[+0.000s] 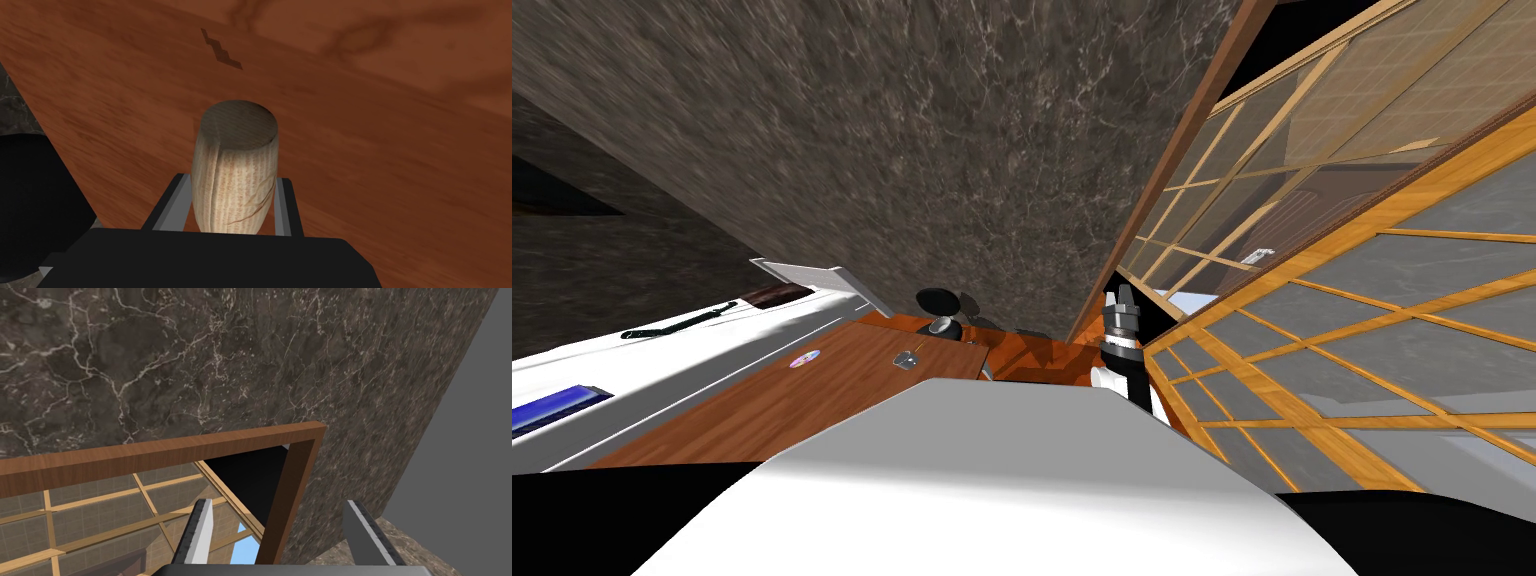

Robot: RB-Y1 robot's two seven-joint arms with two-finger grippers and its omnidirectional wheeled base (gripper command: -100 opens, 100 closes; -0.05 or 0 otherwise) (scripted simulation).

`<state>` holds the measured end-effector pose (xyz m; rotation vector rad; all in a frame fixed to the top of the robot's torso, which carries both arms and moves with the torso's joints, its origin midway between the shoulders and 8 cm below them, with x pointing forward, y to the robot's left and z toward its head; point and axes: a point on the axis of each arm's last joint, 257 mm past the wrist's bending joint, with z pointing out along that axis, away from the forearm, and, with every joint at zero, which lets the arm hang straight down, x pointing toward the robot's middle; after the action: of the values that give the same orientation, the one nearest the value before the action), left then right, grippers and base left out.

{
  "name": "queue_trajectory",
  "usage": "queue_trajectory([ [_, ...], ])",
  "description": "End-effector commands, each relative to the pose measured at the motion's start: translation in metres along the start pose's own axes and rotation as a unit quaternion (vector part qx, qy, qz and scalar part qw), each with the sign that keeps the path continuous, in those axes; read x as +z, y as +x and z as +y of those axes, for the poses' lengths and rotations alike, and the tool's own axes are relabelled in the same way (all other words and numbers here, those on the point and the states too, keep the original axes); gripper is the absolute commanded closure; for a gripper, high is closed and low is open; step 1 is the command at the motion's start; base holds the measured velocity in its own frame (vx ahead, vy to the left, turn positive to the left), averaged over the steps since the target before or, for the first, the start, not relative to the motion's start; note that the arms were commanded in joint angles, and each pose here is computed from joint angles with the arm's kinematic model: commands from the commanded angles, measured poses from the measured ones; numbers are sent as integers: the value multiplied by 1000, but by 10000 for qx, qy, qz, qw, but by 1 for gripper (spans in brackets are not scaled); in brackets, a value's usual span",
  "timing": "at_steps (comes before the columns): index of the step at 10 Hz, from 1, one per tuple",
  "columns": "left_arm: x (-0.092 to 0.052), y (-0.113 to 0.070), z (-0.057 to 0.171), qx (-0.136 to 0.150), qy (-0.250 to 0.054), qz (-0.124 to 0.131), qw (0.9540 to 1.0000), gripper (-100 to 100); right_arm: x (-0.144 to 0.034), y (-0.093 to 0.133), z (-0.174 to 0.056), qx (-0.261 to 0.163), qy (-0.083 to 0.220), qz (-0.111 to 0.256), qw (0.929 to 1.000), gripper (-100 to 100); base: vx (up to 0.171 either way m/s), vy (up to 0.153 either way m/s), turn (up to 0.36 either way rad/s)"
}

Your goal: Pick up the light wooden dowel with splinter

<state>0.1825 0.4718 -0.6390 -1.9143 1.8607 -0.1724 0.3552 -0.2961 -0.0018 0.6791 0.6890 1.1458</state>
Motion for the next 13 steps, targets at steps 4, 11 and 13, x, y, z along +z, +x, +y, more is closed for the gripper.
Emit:
queue_trajectory([
  [4, -4, -15, -1, -1, 13, -11, 10000, 100, 0, 0, 0, 0, 0, 0, 10000, 0, -2, -32, 3],
  [11, -12, -38, 2, -2, -31, 12, 10000, 100, 0, 0, 0, 0, 0, 0, 10000, 0, -1, -41, 1],
  [13, -11, -36, 1, -1, -26, 6, 10000, 0, 0, 0, 0, 0, 0, 0, 10000, 0, 0, -11, 2],
])
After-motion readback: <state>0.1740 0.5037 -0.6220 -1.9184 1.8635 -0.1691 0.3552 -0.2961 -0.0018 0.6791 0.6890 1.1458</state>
